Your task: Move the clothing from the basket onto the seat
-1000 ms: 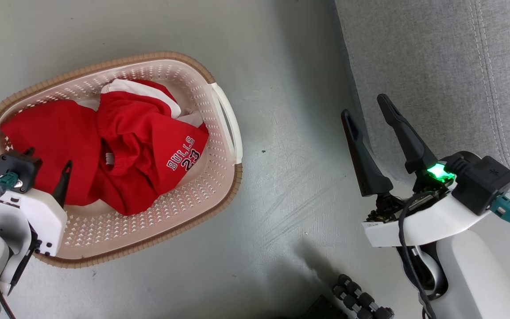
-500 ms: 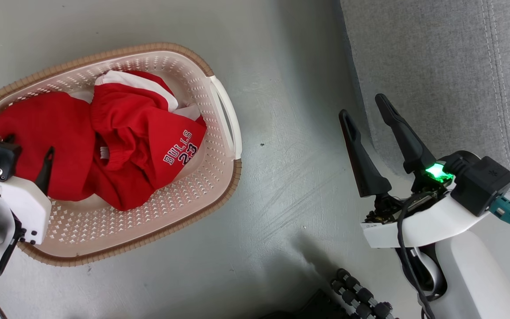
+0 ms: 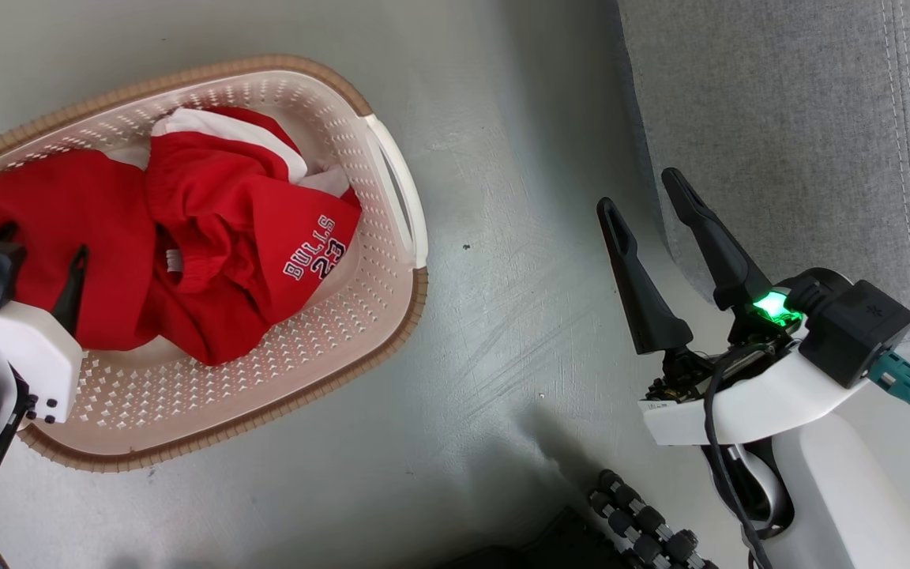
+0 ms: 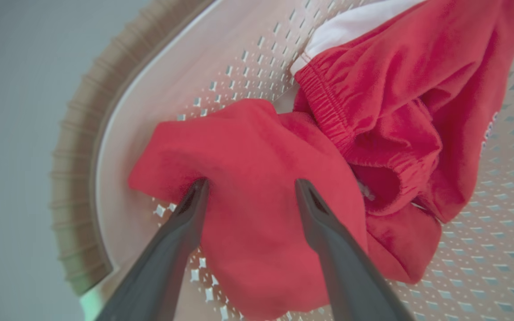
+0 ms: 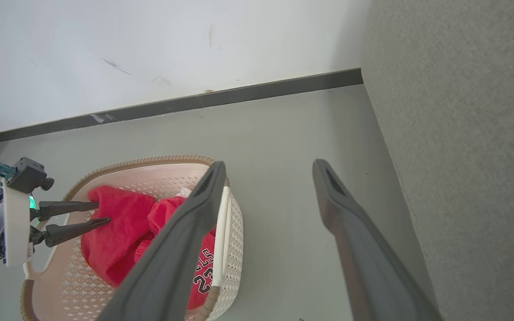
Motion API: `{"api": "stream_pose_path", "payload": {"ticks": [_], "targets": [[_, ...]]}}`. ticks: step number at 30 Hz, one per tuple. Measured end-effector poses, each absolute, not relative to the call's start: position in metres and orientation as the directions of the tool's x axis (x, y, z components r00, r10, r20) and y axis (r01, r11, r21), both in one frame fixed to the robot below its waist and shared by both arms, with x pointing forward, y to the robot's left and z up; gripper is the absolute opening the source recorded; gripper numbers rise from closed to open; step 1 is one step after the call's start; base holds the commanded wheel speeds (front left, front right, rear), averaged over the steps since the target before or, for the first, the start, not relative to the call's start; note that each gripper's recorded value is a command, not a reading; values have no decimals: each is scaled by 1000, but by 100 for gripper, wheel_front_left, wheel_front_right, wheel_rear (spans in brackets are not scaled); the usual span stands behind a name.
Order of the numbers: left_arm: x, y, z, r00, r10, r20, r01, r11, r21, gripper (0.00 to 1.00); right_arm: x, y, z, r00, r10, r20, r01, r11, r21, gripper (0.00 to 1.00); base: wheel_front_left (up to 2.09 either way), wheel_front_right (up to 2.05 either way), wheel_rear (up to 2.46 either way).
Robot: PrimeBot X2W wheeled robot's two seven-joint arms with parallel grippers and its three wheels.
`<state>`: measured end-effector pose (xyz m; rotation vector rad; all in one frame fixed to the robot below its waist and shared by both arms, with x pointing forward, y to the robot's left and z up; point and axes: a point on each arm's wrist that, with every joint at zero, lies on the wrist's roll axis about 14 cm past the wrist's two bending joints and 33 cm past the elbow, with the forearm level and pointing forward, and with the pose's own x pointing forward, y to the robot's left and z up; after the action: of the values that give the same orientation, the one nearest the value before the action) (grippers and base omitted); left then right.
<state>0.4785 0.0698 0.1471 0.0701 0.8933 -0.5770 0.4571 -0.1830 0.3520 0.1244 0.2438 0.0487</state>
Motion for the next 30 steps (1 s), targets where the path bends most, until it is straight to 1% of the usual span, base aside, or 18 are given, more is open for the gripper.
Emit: {"api": "stream_pose_path", "payload": {"ticks": [5, 6, 7, 8, 9, 11, 12, 13, 24, 30], "targets": [[476, 69, 142, 478, -448, -756, 503, 845, -182, 100, 456, -184, 349, 968, 60, -245, -29, 992, 127, 100, 0, 0, 0], [476, 68, 142, 478, -449, -755, 504, 844, -183, 93, 456, -184, 349, 967, 59, -247, -29, 992, 126, 100, 0, 0, 0], [476, 68, 141, 478, -450, -754, 504, 844, -184, 81, 456, -185, 348, 967, 58, -248, -28, 992, 126, 100, 0, 0, 0], [476, 67, 141, 476, -451, -755, 505, 843, -185, 77, 456, -185, 348, 967, 57, -248, -26, 992, 127, 100, 0, 0, 0], [475, 67, 141, 475, -453, -754, 507, 842, -186, 58, 456, -186, 348, 967, 55, -248, -22, 991, 132, 100, 0, 0, 0], [475, 65, 141, 474, -460, -751, 512, 838, -190, 31, 456, -186, 349, 968, 52, -247, -18, 990, 139, 100, 0, 0, 0], [474, 63, 142, 470, -467, -749, 517, 833, -195, 9, 456, -186, 349, 968, 51, -246, -16, 990, 140, 100, 0, 0, 0], [474, 62, 142, 471, -471, -746, 520, 831, -197, 0, 456, -187, 350, 968, 50, -246, -16, 990, 139, 100, 0, 0, 0], [471, 53, 146, 461, -501, -732, 541, 813, -215, 0, 456, -190, 354, 971, 40, -238, -6, 990, 142, 100, 0, 0, 0], [484, 42, 167, 510, -543, -667, 511, 815, -273, 0, 459, -197, 360, 976, 20, -217, 10, 991, 135, 100, 0, 0, 0]]}}
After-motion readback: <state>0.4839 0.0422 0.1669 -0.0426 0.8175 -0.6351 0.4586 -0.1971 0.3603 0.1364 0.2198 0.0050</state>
